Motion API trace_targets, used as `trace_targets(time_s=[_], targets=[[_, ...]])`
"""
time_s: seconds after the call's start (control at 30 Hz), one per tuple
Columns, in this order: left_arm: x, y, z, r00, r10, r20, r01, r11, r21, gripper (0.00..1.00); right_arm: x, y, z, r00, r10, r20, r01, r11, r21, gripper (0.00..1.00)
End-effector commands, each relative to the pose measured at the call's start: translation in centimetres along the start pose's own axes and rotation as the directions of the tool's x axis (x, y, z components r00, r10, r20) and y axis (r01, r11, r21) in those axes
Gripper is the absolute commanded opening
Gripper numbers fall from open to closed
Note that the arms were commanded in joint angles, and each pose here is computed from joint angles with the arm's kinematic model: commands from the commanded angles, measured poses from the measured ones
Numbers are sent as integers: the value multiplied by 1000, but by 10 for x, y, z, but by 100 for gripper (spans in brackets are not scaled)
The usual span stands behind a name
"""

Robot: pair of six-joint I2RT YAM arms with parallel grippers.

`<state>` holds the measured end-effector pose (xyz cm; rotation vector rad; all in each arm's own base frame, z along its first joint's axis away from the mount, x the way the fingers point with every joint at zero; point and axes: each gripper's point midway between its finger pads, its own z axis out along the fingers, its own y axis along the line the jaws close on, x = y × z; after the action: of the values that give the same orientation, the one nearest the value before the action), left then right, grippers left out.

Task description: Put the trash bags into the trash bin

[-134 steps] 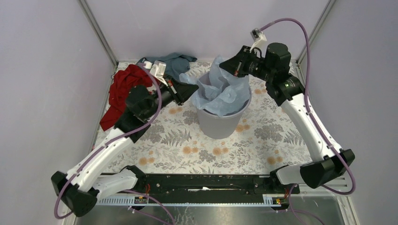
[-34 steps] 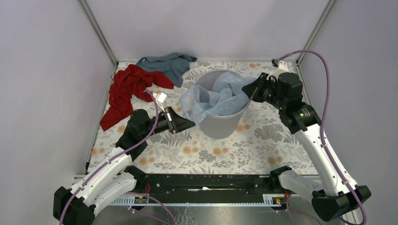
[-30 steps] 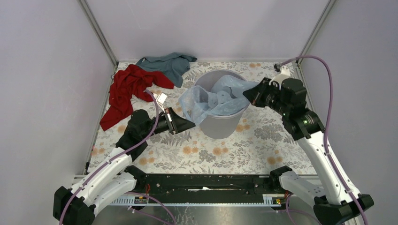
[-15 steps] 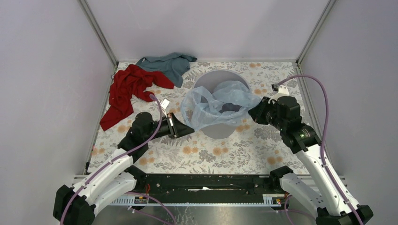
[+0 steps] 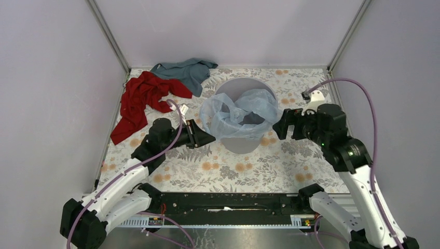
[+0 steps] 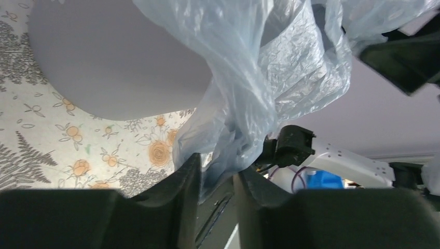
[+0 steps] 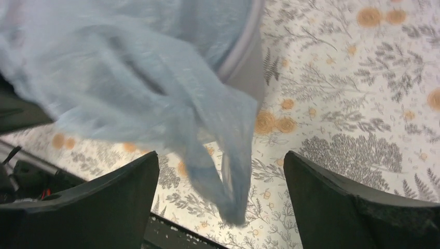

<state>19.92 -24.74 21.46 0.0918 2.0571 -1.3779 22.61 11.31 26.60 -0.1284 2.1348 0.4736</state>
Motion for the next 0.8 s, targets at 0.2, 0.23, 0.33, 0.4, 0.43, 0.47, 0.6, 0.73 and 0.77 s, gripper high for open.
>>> trace_targets(time_s=[0.2,0.23,0.33,0.4,0.43,0.47,0.6,0.73,0.77], targets=[[-32,-23,-22,988,143,65,-138,988,-72,75,-51,68,-49,950,-275,147,309,891,-331,100],[-35,-24,-26,984,163,74,-156,983,-92,81,-58,72,-46,946,-282,158,320,884,-342,100],[-48,-19,-34,972,213,102,-194,965,-174,96,-76,74,-37,931,-307,196,356,878,-319,100],[-58,-16,-34,965,231,124,-201,955,-219,99,-84,74,-29,927,-319,196,366,884,-291,100],[-64,-14,-32,963,234,134,-198,951,-237,99,-85,77,-25,926,-325,192,370,883,-289,100],[-68,-12,-29,962,236,137,-197,948,-250,99,-85,81,-21,924,-334,185,376,882,-285,99],[-86,0,-18,959,246,143,-187,924,-334,96,-80,82,-2,907,-398,138,416,897,-151,88],[-99,2,-13,950,265,165,-192,913,-361,88,-82,73,6,896,-426,127,422,905,61,80],[-101,2,-13,948,269,170,-194,911,-364,86,-84,67,7,894,-428,133,414,903,117,81]])
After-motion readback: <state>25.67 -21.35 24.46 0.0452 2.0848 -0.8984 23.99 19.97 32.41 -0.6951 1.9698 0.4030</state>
